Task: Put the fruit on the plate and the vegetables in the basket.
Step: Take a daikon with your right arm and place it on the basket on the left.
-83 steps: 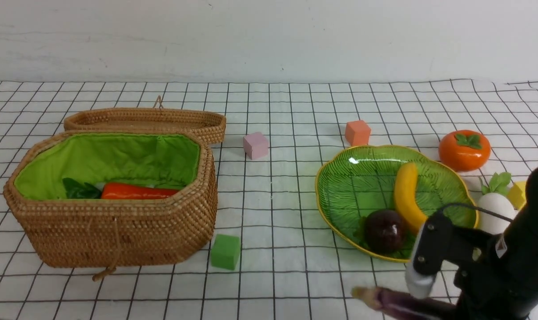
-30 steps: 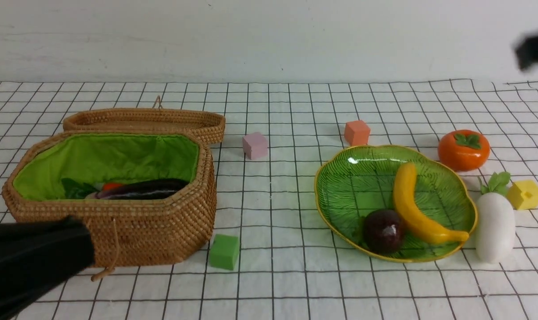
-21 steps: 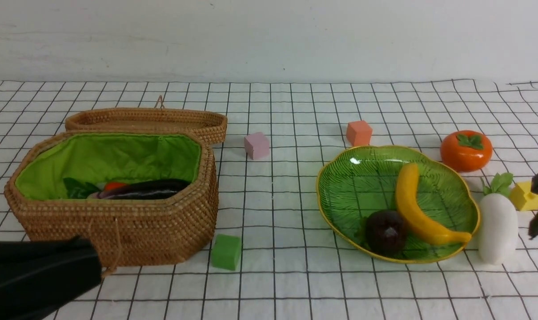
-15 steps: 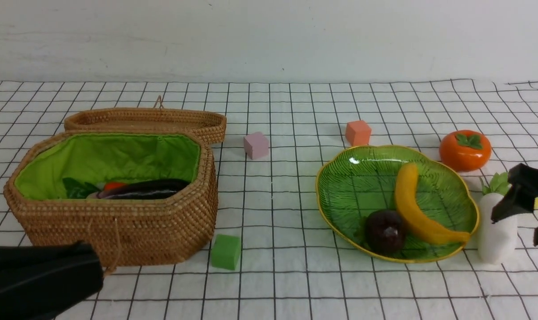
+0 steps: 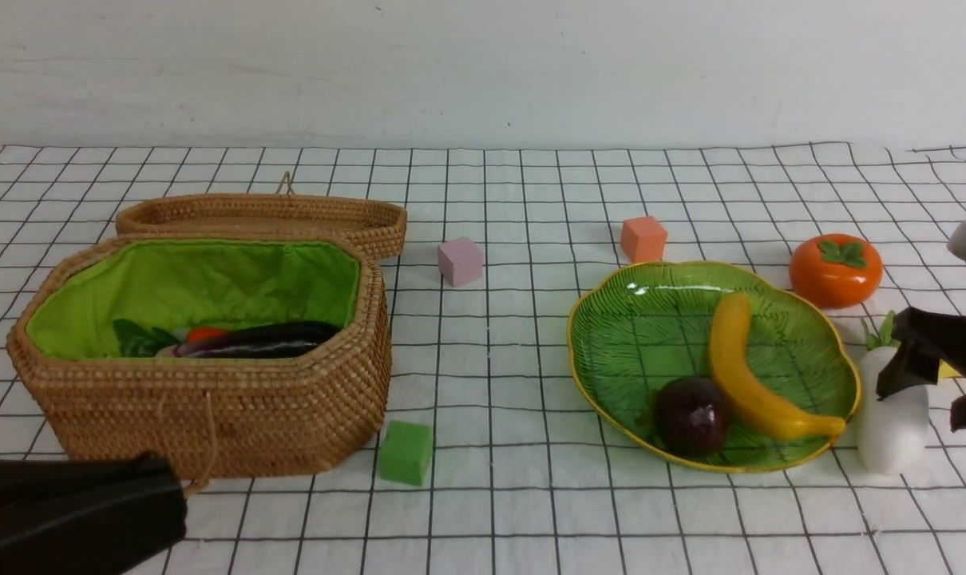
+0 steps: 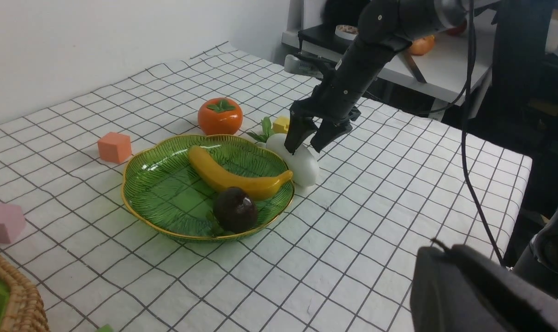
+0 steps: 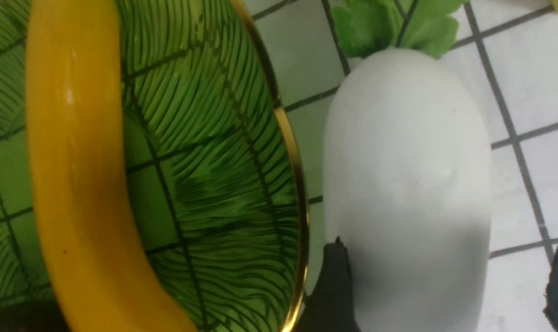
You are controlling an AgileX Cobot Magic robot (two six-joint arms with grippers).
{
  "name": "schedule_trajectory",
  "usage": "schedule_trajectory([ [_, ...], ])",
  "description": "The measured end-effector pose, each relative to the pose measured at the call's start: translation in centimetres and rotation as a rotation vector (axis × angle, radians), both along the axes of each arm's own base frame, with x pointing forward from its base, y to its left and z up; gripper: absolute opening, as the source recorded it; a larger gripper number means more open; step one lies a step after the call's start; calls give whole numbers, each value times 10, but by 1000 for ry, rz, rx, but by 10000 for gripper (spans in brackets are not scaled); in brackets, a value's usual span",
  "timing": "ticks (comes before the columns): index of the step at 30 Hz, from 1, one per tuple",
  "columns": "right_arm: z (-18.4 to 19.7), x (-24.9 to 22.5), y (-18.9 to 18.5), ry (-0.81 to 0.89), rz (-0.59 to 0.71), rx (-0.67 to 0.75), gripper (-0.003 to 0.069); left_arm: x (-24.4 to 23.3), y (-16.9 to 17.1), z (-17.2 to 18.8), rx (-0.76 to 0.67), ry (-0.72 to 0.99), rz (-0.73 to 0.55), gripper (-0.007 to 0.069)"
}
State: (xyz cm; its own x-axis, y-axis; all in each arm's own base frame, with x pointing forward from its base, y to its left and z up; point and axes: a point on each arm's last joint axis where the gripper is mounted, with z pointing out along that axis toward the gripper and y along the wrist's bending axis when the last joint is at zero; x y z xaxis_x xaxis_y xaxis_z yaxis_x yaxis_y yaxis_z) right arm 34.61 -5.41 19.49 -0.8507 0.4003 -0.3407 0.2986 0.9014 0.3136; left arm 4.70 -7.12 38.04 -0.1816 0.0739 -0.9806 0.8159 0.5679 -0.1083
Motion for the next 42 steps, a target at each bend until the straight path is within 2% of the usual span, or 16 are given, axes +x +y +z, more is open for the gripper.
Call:
schedule_trajectory([
  [10, -31, 6, -2, 72, -5, 7, 582, 0, 0, 0, 0, 0, 0, -10],
  [14, -32, 6, -4, 79, 14, -18, 505, 0, 0, 0, 0, 1, 0, -8],
  [19, -30, 4, -4, 94, 33, -24, 498, 1, 1, -2, 47, -20, 14, -8],
  [21, -25, 0, -2, 113, 47, -13, 498, 3, 3, -4, 70, -24, 29, -8],
  [26, 31, -21, 16, 84, 104, 28, 498, 9, 9, -7, 96, 2, 126, -8],
  [27, 61, -30, 32, 27, 160, 23, 498, 12, 12, -8, 105, 17, 183, -8],
  [29, 96, -36, 60, -59, 256, 17, 498, 17, 18, -10, 115, 40, 270, -8],
  [30, 124, -39, 84, -148, 343, 9, 498, 21, 23, -11, 122, 58, 343, -8],
  [31, 140, -42, 106, -202, 424, 8, 498, 24, 29, -12, 126, 73, 412, -8],
  [32, 148, -41, 110, -229, 441, 9, 498, 24, 30, -12, 127, 75, 426, -8],
  [35, 209, -51, 204, -499, 785, 18, 498, 32, 47, -14, 101, 129, 659, -8],
  [36, 222, -52, 224, -569, 850, 20, 498, 33, 50, -14, 92, 134, 695, -7],
  [38, 235, -52, 271, -687, 992, 21, 498, 33, 53, -14, 68, 155, 733, -6],
  [39, 232, -51, 275, -683, 1006, 20, 498, 34, 53, -14, 65, 158, 736, -6],
  [40, 235, -47, 310, -759, 1098, 14, 498, 34, 53, -14, 51, 166, 739, -6],
  [42, 225, -38, 344, -785, 1172, 12, 498, 33, 52, -14, 42, 169, 735, -6],
])
